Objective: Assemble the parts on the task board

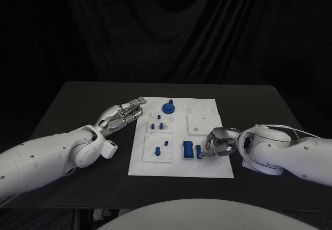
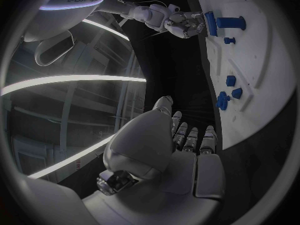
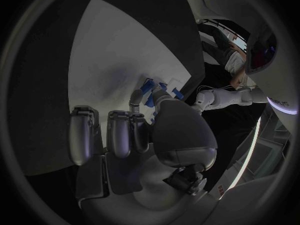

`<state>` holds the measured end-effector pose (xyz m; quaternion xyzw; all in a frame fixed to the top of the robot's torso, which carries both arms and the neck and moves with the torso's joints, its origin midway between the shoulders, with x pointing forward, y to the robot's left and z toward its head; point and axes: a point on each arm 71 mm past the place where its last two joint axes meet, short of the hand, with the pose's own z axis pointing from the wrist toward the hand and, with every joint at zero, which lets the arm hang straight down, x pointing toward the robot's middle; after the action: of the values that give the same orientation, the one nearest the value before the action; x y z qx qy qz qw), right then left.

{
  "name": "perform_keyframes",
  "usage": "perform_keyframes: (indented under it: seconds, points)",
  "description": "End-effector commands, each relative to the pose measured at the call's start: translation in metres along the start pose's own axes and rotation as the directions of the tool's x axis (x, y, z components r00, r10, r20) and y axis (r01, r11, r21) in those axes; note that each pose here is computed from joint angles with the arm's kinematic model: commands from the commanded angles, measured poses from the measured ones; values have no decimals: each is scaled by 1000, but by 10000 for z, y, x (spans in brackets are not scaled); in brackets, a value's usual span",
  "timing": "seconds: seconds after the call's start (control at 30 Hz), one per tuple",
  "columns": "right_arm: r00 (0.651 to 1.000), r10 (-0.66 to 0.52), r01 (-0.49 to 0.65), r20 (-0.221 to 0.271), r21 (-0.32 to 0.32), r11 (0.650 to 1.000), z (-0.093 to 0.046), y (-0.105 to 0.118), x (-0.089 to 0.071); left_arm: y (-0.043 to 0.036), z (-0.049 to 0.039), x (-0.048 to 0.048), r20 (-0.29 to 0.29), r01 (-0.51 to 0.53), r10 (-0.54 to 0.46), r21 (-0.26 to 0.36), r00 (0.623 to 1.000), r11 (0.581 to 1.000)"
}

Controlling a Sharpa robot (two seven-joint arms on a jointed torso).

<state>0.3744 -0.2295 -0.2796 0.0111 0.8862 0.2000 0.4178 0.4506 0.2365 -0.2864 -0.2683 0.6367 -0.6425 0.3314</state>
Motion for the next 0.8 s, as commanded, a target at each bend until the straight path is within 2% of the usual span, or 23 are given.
perform_keyframes:
  seconds: [0.03, 0.8]
  points:
    - [1000, -19, 19, -10, 22, 1000, 7, -19, 21, -25, 2, 16, -7, 7, -6, 38, 1000, 999]
    - [999, -37, 37, -11, 40, 998, 67, -47, 59, -23, 1, 16, -9, 9, -8, 36, 1000, 999]
